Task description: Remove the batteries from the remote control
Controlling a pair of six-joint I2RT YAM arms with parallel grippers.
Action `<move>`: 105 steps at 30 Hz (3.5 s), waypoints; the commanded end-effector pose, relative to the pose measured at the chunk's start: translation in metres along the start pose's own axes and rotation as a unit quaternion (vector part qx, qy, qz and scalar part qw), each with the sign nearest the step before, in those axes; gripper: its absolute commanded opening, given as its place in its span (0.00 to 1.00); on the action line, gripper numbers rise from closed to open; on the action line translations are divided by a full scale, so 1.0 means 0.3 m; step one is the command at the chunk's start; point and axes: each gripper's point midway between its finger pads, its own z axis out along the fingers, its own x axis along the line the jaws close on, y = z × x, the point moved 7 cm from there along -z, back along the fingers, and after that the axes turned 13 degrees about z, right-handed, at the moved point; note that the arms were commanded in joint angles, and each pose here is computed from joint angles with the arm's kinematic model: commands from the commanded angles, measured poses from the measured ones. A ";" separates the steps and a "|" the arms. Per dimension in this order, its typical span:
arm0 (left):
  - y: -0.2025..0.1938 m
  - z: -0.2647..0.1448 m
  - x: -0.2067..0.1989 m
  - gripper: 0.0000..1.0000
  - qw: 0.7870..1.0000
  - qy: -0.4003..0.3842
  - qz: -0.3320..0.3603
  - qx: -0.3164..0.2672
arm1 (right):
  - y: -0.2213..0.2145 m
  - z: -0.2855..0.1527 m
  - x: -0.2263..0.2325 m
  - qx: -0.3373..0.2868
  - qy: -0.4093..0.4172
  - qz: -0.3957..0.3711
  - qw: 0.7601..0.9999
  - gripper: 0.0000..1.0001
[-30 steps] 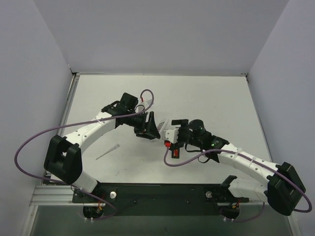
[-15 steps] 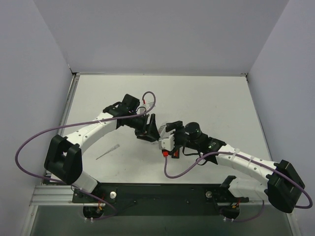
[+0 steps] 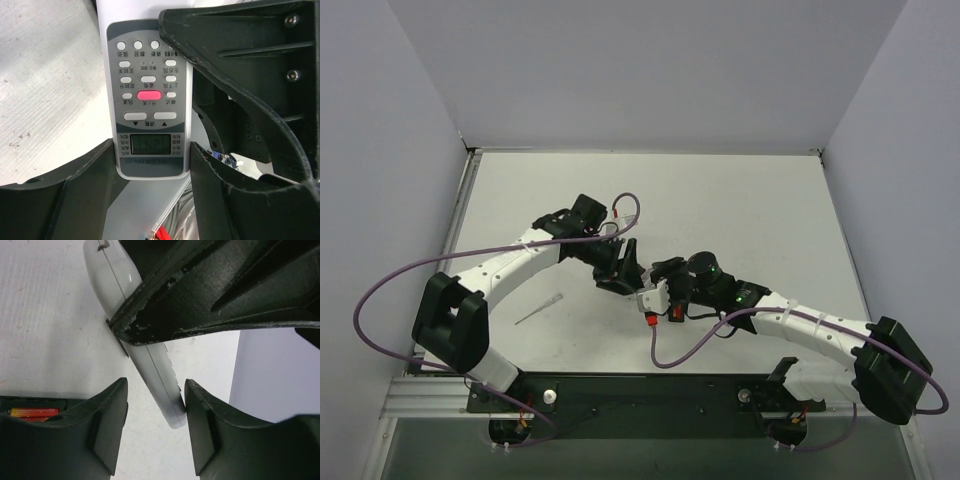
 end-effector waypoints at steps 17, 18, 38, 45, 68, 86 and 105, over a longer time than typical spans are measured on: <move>0.190 -0.209 -0.090 0.57 0.989 -0.007 0.089 -0.121 | 0.090 -0.051 0.046 -0.068 0.050 0.137 0.987 0.00; 0.191 -0.239 -0.103 0.61 0.986 -0.007 0.092 -0.140 | 0.109 -0.065 0.049 -0.080 0.049 0.170 0.981 0.00; 0.147 -0.479 -0.145 0.72 0.924 0.002 0.205 -0.322 | 0.213 -0.110 -0.074 -0.070 0.058 0.695 0.713 0.00; 0.094 -0.431 -0.130 0.74 0.921 -0.041 0.200 -0.332 | 0.304 -0.131 -0.148 -0.140 0.095 0.745 0.646 0.00; 0.105 -0.290 -0.159 0.47 0.914 -0.139 0.164 -0.344 | 0.388 -0.112 -0.100 -0.178 0.199 0.751 0.603 0.01; 0.088 -0.209 0.025 0.00 0.899 -0.036 0.051 -0.434 | 0.232 -0.051 -0.037 -0.100 0.029 0.868 0.485 0.77; 0.017 -0.228 0.081 0.00 0.854 -0.063 -0.017 -0.516 | 0.271 0.124 -0.010 -0.066 0.049 0.893 0.442 0.56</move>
